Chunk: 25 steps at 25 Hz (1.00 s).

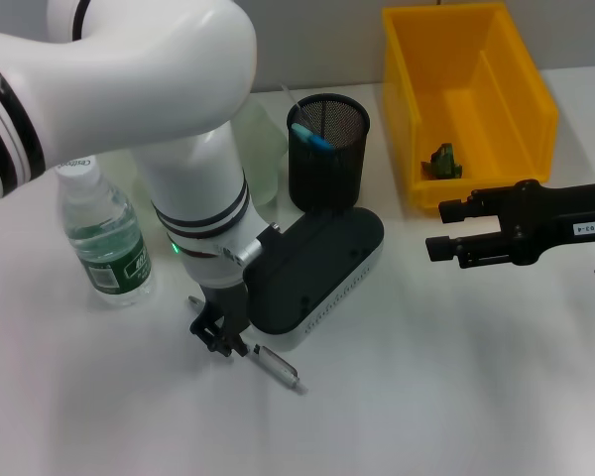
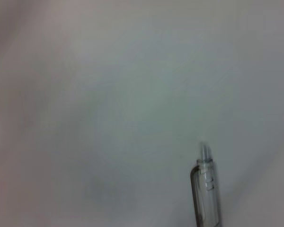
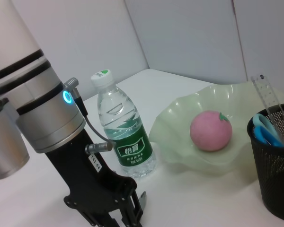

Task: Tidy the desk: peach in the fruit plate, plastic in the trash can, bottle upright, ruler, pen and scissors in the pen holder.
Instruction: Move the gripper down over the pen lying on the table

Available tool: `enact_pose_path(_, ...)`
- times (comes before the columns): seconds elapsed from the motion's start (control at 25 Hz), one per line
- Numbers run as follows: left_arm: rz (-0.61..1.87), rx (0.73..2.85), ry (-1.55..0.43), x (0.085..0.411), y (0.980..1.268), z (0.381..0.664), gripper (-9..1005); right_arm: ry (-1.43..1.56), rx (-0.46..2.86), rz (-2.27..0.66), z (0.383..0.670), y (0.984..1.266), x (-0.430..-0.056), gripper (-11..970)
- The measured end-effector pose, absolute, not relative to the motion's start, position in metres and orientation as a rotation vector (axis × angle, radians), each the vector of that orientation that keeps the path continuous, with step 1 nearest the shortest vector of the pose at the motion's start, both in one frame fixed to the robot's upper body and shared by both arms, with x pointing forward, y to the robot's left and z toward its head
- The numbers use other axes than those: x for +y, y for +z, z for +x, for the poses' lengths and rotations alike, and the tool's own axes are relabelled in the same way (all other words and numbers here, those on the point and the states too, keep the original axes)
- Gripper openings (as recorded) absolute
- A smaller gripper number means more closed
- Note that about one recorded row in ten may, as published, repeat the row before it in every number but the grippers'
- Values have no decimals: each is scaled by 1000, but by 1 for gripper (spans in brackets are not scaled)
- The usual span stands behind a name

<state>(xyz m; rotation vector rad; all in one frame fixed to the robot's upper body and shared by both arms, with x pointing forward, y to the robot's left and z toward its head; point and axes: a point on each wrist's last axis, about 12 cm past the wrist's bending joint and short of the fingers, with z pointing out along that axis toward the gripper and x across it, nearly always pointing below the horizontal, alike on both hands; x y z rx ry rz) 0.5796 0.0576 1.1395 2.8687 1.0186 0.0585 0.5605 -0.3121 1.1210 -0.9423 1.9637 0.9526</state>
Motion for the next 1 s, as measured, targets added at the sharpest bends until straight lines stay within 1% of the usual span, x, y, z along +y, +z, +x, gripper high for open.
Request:
enact_pose_path(0.04, 2869, 1019, 63, 58, 1138, 580, 369, 952, 1963, -943, 561, 1121, -312, 722)
enact_pose_path(0.72, 2888, 1025, 89, 62, 1128, 577, 370, 948, 1959, -951, 562, 1123, -311, 723)
enact_pose_path(1.0, 2886, 1026, 89, 62, 1128, 577, 341, 949, 1958, -952, 562, 1123, -310, 723)
